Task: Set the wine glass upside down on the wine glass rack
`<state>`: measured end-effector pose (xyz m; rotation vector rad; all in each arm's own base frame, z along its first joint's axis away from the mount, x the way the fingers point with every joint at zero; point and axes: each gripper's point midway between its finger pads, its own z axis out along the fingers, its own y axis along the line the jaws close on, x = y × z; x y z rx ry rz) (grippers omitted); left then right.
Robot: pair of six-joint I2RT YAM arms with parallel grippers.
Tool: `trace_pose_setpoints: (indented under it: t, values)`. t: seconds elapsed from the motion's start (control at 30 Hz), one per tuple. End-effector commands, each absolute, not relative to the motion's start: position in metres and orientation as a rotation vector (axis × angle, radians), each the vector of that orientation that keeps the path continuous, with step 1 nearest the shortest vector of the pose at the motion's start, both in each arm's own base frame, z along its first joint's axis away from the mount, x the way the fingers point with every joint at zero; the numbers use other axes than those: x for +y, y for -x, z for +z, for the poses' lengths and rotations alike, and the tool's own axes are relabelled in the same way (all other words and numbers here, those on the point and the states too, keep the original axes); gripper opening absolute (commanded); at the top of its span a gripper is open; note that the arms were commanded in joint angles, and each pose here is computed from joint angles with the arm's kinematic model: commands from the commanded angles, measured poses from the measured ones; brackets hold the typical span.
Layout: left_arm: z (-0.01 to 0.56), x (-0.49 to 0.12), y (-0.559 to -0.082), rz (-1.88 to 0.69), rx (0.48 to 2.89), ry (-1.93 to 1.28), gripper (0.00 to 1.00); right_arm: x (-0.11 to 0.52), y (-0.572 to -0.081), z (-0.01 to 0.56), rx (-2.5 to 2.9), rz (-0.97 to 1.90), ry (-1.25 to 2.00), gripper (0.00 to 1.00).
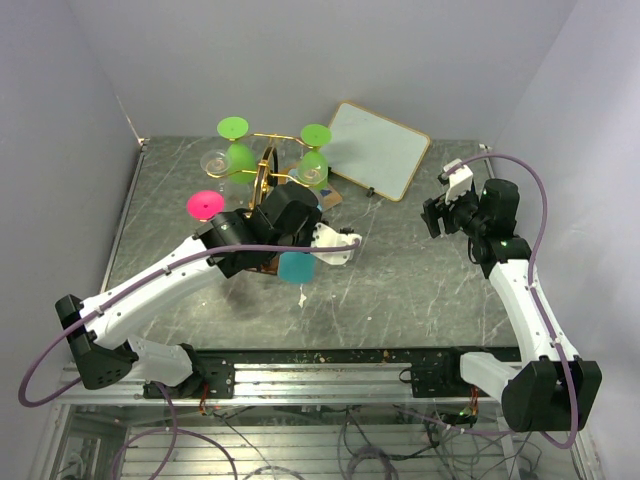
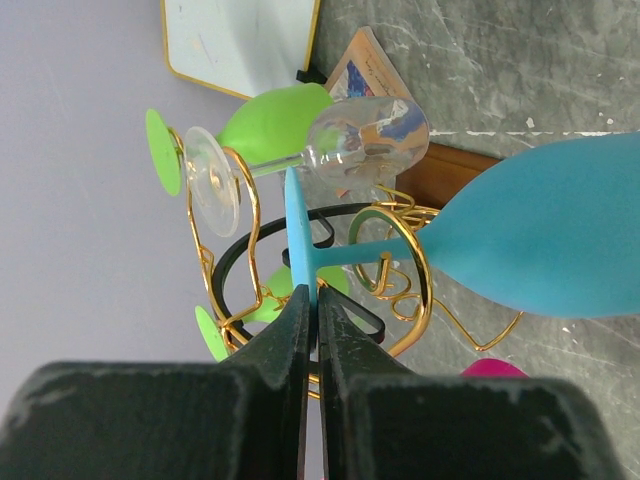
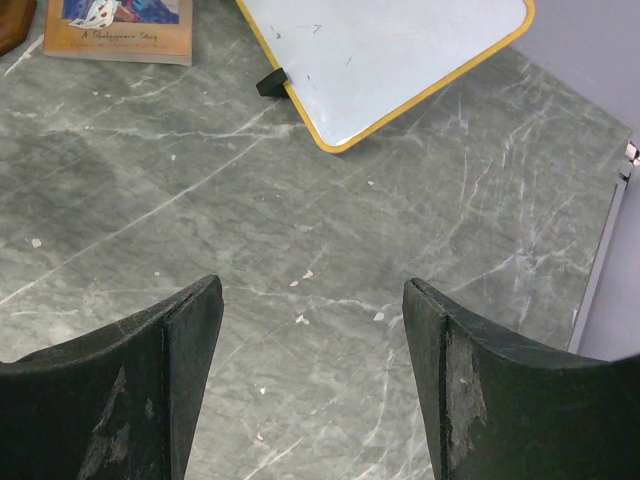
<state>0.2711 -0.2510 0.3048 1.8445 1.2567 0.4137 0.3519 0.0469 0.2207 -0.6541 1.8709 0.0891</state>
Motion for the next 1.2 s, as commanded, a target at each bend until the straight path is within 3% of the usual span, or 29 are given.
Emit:
trace_pose_setpoints:
  t: [0.0,0.93,1.17]
  values:
    - [0.303,-0.246,-0.269,0.431,1.261,-1.848,0.14,0.044,-0.352,0.219,1.867,0.080,0.653,0.72]
    - [0.306,-0.219,-0.264,0.488,1.292,-1.861,0.31,0.042,-0.354,0.216,1.875,0.071,0.648,0.72]
    - [0.308,-0.201,-0.268,0.559,1.322,-1.850,0.40,0.041,-0.354,0.216,1.877,0.066,0.647,0.73]
